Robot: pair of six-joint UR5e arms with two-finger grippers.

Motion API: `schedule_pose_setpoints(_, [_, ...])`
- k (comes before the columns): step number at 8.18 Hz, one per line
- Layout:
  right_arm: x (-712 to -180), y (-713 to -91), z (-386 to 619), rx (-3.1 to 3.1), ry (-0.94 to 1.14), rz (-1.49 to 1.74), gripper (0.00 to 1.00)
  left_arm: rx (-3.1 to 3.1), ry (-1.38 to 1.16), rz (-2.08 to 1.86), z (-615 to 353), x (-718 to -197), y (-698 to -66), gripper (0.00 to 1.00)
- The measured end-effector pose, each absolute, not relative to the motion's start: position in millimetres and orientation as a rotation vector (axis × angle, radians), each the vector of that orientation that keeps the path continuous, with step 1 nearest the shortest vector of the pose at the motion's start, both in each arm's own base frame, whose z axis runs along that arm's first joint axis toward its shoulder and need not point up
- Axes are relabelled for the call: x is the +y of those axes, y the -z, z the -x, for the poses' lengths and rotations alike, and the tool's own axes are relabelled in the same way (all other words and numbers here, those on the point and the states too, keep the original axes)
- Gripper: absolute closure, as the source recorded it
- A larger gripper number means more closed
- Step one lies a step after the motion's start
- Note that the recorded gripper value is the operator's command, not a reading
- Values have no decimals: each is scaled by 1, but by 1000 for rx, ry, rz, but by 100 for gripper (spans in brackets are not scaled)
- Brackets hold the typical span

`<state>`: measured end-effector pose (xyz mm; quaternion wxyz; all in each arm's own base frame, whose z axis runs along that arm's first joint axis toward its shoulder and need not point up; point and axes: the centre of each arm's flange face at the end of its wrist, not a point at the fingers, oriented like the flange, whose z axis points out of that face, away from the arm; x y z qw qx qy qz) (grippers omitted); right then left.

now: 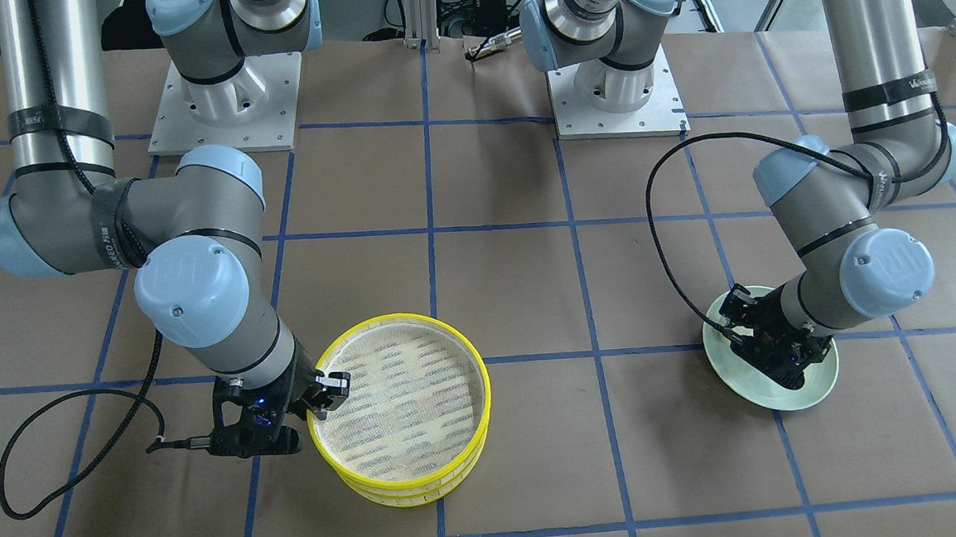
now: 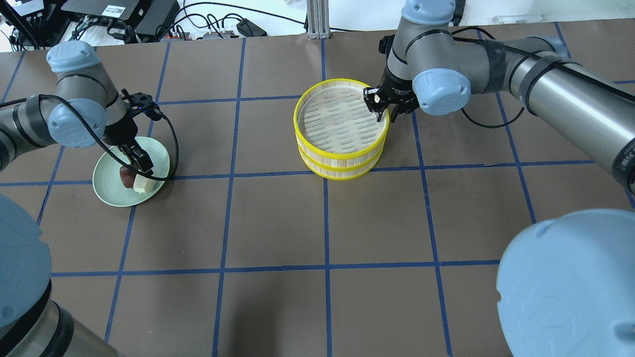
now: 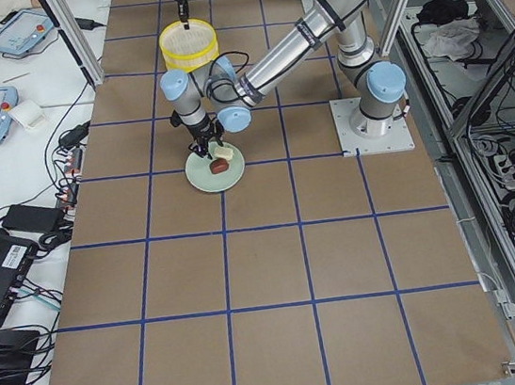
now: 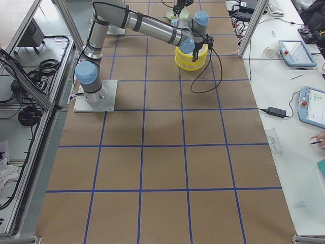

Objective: Place buns in different layers of steamer
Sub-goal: 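Grasp the white bun with the left gripper while the right grips the top tier, then lift the top steamer tier with the right gripper while the left lifts the bun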

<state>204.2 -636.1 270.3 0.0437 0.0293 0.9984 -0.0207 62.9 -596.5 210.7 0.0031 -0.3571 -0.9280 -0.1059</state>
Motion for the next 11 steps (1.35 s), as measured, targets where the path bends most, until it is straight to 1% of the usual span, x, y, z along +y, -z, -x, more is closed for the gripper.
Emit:
schedule_pose_setpoints(1, [-636,-270,-205,3052,63,-86,86,-2909,332,1122,-63,-597,-210,66])
schedule_pose_setpoints(2, [-636,-270,-205,3053,63,-77,90,-2908,333,1121,-63,-597,-209,88])
schedule_pose_setpoints(3, [-636,-272,-205,3053,65,-71,91,-2908,337,1119,-63,-598,-206,100])
schedule_pose_setpoints(5, [-636,-279,-205,3054,79,-68,90,-2909,346,1112,-64,-598,-203,100])
schedule_pose_setpoints(7, [-633,-301,-203,3050,111,-68,90,-2930,337,1086,-65,-600,-208,100])
schedule_pose_setpoints(9, [-629,-332,-186,3062,128,-47,92,-2996,299,980,-64,-600,-230,100])
schedule_pose_setpoints(11, [-627,-363,-127,3076,120,14,93,-3045,261,886,-56,-595,-267,100])
